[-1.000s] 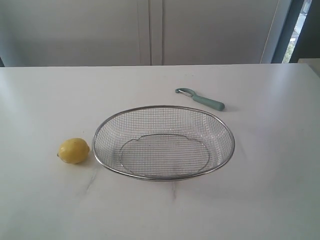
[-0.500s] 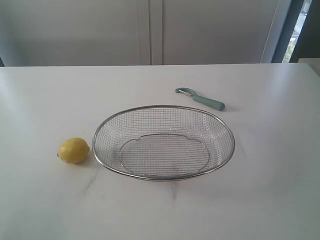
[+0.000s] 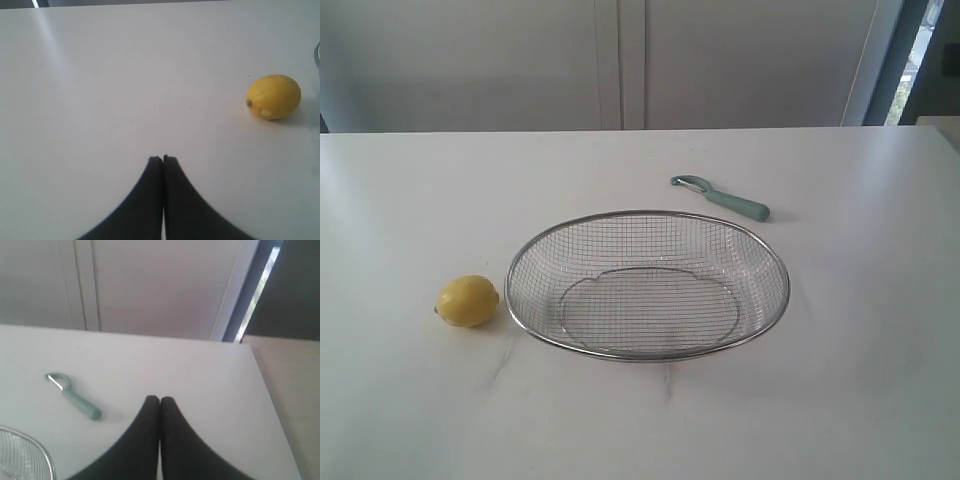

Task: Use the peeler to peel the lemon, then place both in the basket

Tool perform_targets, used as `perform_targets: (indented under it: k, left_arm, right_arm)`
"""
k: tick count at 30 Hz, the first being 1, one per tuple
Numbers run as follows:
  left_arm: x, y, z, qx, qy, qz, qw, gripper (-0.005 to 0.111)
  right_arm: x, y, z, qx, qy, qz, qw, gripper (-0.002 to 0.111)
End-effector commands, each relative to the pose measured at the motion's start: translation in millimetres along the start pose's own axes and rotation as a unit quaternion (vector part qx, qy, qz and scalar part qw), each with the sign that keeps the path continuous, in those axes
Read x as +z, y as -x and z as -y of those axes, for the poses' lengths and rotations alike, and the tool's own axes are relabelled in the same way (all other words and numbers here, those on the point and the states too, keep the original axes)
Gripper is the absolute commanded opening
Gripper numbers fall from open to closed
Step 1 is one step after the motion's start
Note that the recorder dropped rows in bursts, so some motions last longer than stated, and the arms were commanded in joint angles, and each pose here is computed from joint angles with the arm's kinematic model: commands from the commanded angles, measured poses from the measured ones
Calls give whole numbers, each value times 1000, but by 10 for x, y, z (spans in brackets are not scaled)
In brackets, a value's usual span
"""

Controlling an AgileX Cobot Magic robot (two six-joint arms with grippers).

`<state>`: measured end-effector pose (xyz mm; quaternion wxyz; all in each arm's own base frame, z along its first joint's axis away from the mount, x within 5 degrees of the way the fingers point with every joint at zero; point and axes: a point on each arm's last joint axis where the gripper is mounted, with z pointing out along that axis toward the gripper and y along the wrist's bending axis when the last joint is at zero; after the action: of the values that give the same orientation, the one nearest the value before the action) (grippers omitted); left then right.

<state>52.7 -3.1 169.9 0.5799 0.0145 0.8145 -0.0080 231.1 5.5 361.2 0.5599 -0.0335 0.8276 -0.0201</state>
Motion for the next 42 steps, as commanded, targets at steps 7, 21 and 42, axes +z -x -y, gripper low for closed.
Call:
perform_targets:
  k: [7, 21, 42]
  left_arm:
    - [2, -9, 0, -4, 0, 1, 1000, 0]
    - [2, -9, 0, -4, 0, 1, 1000, 0]
    - [2, -9, 0, -4, 0, 1, 1000, 0]
  right_arm:
    - [339, 69, 13, -47, 4, -162, 986, 0]
    - [813, 238, 11, -55, 16, -282, 958, 0]
    - [1498, 346, -102, -76, 36, -388, 918, 0]
